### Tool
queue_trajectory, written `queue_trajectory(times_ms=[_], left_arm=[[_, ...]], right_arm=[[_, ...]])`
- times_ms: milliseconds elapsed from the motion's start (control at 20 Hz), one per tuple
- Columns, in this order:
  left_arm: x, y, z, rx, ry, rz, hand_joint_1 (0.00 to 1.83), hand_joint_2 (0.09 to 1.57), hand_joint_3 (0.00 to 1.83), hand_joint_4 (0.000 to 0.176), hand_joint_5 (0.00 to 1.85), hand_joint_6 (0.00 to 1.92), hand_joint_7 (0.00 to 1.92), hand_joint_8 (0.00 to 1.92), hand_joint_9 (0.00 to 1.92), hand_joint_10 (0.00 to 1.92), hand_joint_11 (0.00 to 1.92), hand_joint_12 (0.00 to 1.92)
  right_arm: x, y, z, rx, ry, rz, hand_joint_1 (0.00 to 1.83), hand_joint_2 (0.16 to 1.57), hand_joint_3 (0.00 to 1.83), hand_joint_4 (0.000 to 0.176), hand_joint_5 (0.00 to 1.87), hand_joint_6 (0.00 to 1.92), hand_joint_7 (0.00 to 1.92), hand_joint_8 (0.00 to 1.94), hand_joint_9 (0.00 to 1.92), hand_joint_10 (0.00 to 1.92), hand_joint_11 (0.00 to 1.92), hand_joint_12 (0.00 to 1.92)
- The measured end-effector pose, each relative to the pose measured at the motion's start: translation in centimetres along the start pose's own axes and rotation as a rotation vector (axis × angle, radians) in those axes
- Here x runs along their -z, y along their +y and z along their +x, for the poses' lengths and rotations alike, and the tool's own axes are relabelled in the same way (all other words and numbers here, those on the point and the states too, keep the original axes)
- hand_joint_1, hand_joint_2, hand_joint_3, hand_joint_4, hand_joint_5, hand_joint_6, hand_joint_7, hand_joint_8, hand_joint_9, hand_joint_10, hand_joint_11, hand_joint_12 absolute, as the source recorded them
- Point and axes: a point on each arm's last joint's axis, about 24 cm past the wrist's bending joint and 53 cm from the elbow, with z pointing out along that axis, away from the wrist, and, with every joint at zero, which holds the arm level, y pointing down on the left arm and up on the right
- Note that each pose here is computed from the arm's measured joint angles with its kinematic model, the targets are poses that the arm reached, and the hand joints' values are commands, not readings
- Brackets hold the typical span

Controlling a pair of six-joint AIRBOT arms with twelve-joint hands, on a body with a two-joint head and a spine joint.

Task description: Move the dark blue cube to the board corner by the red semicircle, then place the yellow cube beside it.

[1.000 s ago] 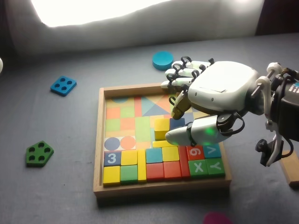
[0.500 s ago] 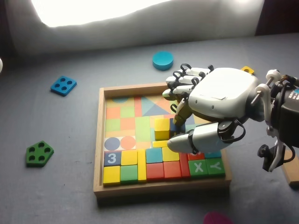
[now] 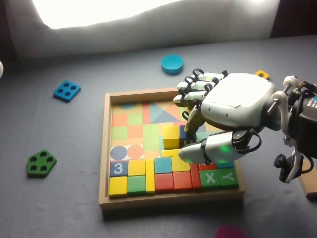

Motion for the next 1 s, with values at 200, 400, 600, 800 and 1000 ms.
queue_trajectory(times_ms=[200,400,600,800,1000], left_arm=[[0.1,-0.2,0.1,-0.005,0.000,0.003,0.00,1.21,0.00,0.015,0.15,0.01,0.13,0.01,0.13,0.01,0.00,0.58],[0.4,-1.0,-0.2,-0.007,-0.012,0.023,0.00,1.21,0.00,0.012,0.15,0.01,0.14,0.00,0.14,0.01,0.00,0.59],[0.4,-1.3,-0.1,-0.004,-0.010,0.029,0.00,1.21,0.00,0.013,0.15,0.00,0.14,0.00,0.15,0.00,0.00,0.59],[0.5,-1.3,-0.7,0.014,-0.024,0.038,0.00,1.21,0.00,0.016,0.15,0.00,0.14,0.00,0.15,0.00,0.00,0.59],[0.8,-1.5,-1.6,0.033,-0.050,0.053,0.00,1.20,0.00,0.019,0.15,0.00,0.13,0.00,0.14,0.00,0.00,0.60]], right_arm=[[0.0,-0.1,0.2,0.001,-0.005,0.000,0.00,1.16,0.00,0.000,0.85,0.00,0.26,0.00,0.08,0.00,0.00,0.33],[0.0,-0.1,0.2,0.006,-0.004,0.001,0.01,1.16,0.00,0.000,0.85,0.01,0.25,0.00,0.09,0.00,0.00,0.23],[0.7,-1.3,-0.1,0.021,-0.010,0.023,0.02,1.17,0.00,0.000,0.84,0.00,0.25,0.00,0.08,0.00,0.00,0.18],[0.9,-3.5,-1.2,0.037,-0.030,0.064,0.01,1.16,0.00,0.000,0.85,0.00,0.25,0.00,0.09,0.00,0.00,0.24],[1.0,-5.4,-2.2,0.049,-0.058,0.099,0.01,1.16,0.00,0.000,0.85,0.00,0.26,0.00,0.09,0.00,0.00,0.23]])
